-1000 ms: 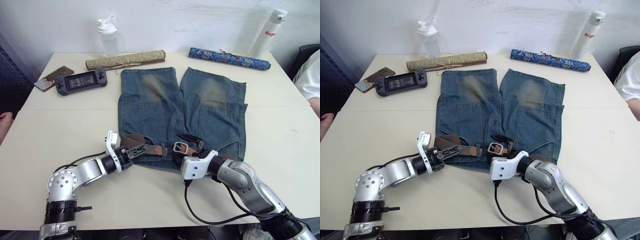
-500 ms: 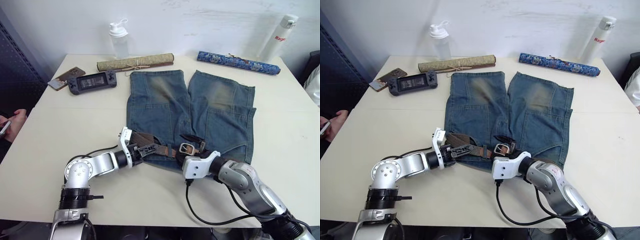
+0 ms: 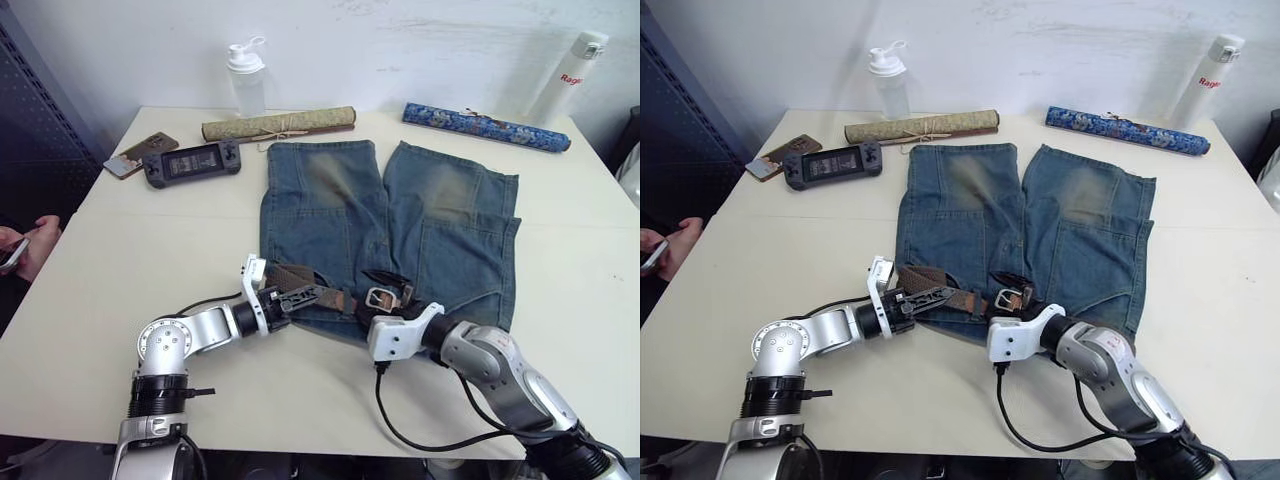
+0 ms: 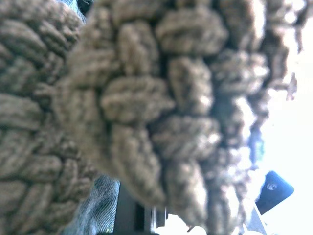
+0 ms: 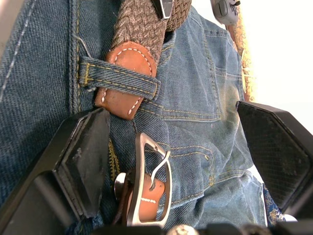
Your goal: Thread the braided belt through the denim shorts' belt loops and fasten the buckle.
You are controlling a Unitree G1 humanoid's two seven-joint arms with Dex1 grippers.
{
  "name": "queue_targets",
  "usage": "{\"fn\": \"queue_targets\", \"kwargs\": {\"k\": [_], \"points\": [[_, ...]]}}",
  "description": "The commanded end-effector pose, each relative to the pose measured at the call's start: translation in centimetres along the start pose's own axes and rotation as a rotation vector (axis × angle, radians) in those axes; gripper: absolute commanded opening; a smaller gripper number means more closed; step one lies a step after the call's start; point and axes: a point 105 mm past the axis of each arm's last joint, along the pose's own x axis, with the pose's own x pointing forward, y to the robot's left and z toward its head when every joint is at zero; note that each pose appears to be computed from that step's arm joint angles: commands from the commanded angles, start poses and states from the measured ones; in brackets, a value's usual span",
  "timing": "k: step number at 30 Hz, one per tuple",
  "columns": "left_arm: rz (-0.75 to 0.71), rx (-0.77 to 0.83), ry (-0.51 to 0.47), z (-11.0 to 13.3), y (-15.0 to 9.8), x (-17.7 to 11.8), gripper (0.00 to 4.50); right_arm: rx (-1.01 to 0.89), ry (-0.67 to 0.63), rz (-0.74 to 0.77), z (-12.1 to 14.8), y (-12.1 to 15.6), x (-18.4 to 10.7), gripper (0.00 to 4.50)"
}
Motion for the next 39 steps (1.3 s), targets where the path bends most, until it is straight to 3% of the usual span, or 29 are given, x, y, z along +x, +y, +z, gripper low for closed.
{"fn": "queue_targets", "kwargs": {"k": [1,9,24,28,33,39], "points": [[0.035,-0.089,0.109,-3.2,1.5,1.1,0.00,0.015,-0.024,0.051,0.8,1.3,-0.3,4.39],[0.143,-0.086,0.133,-3.8,3.4,2.3,0.00,0.019,-0.027,0.041,1.3,1.1,-0.2,4.39],[0.159,-0.072,0.217,-5.3,4.0,2.3,0.00,0.006,-0.007,0.051,1.3,1.2,-0.8,4.39],[0.131,-0.056,0.217,-5.2,3.6,1.9,0.00,0.024,0.003,0.016,0.9,0.4,-0.8,4.39],[0.135,-0.074,0.189,-4.7,3.9,1.6,0.00,0.064,-0.081,0.018,2.3,-0.2,-1.6,4.39],[0.095,-0.065,0.204,-4.9,3.3,1.7,0.00,0.057,-0.135,-0.054,2.9,-2.8,-3.1,4.39]]}}
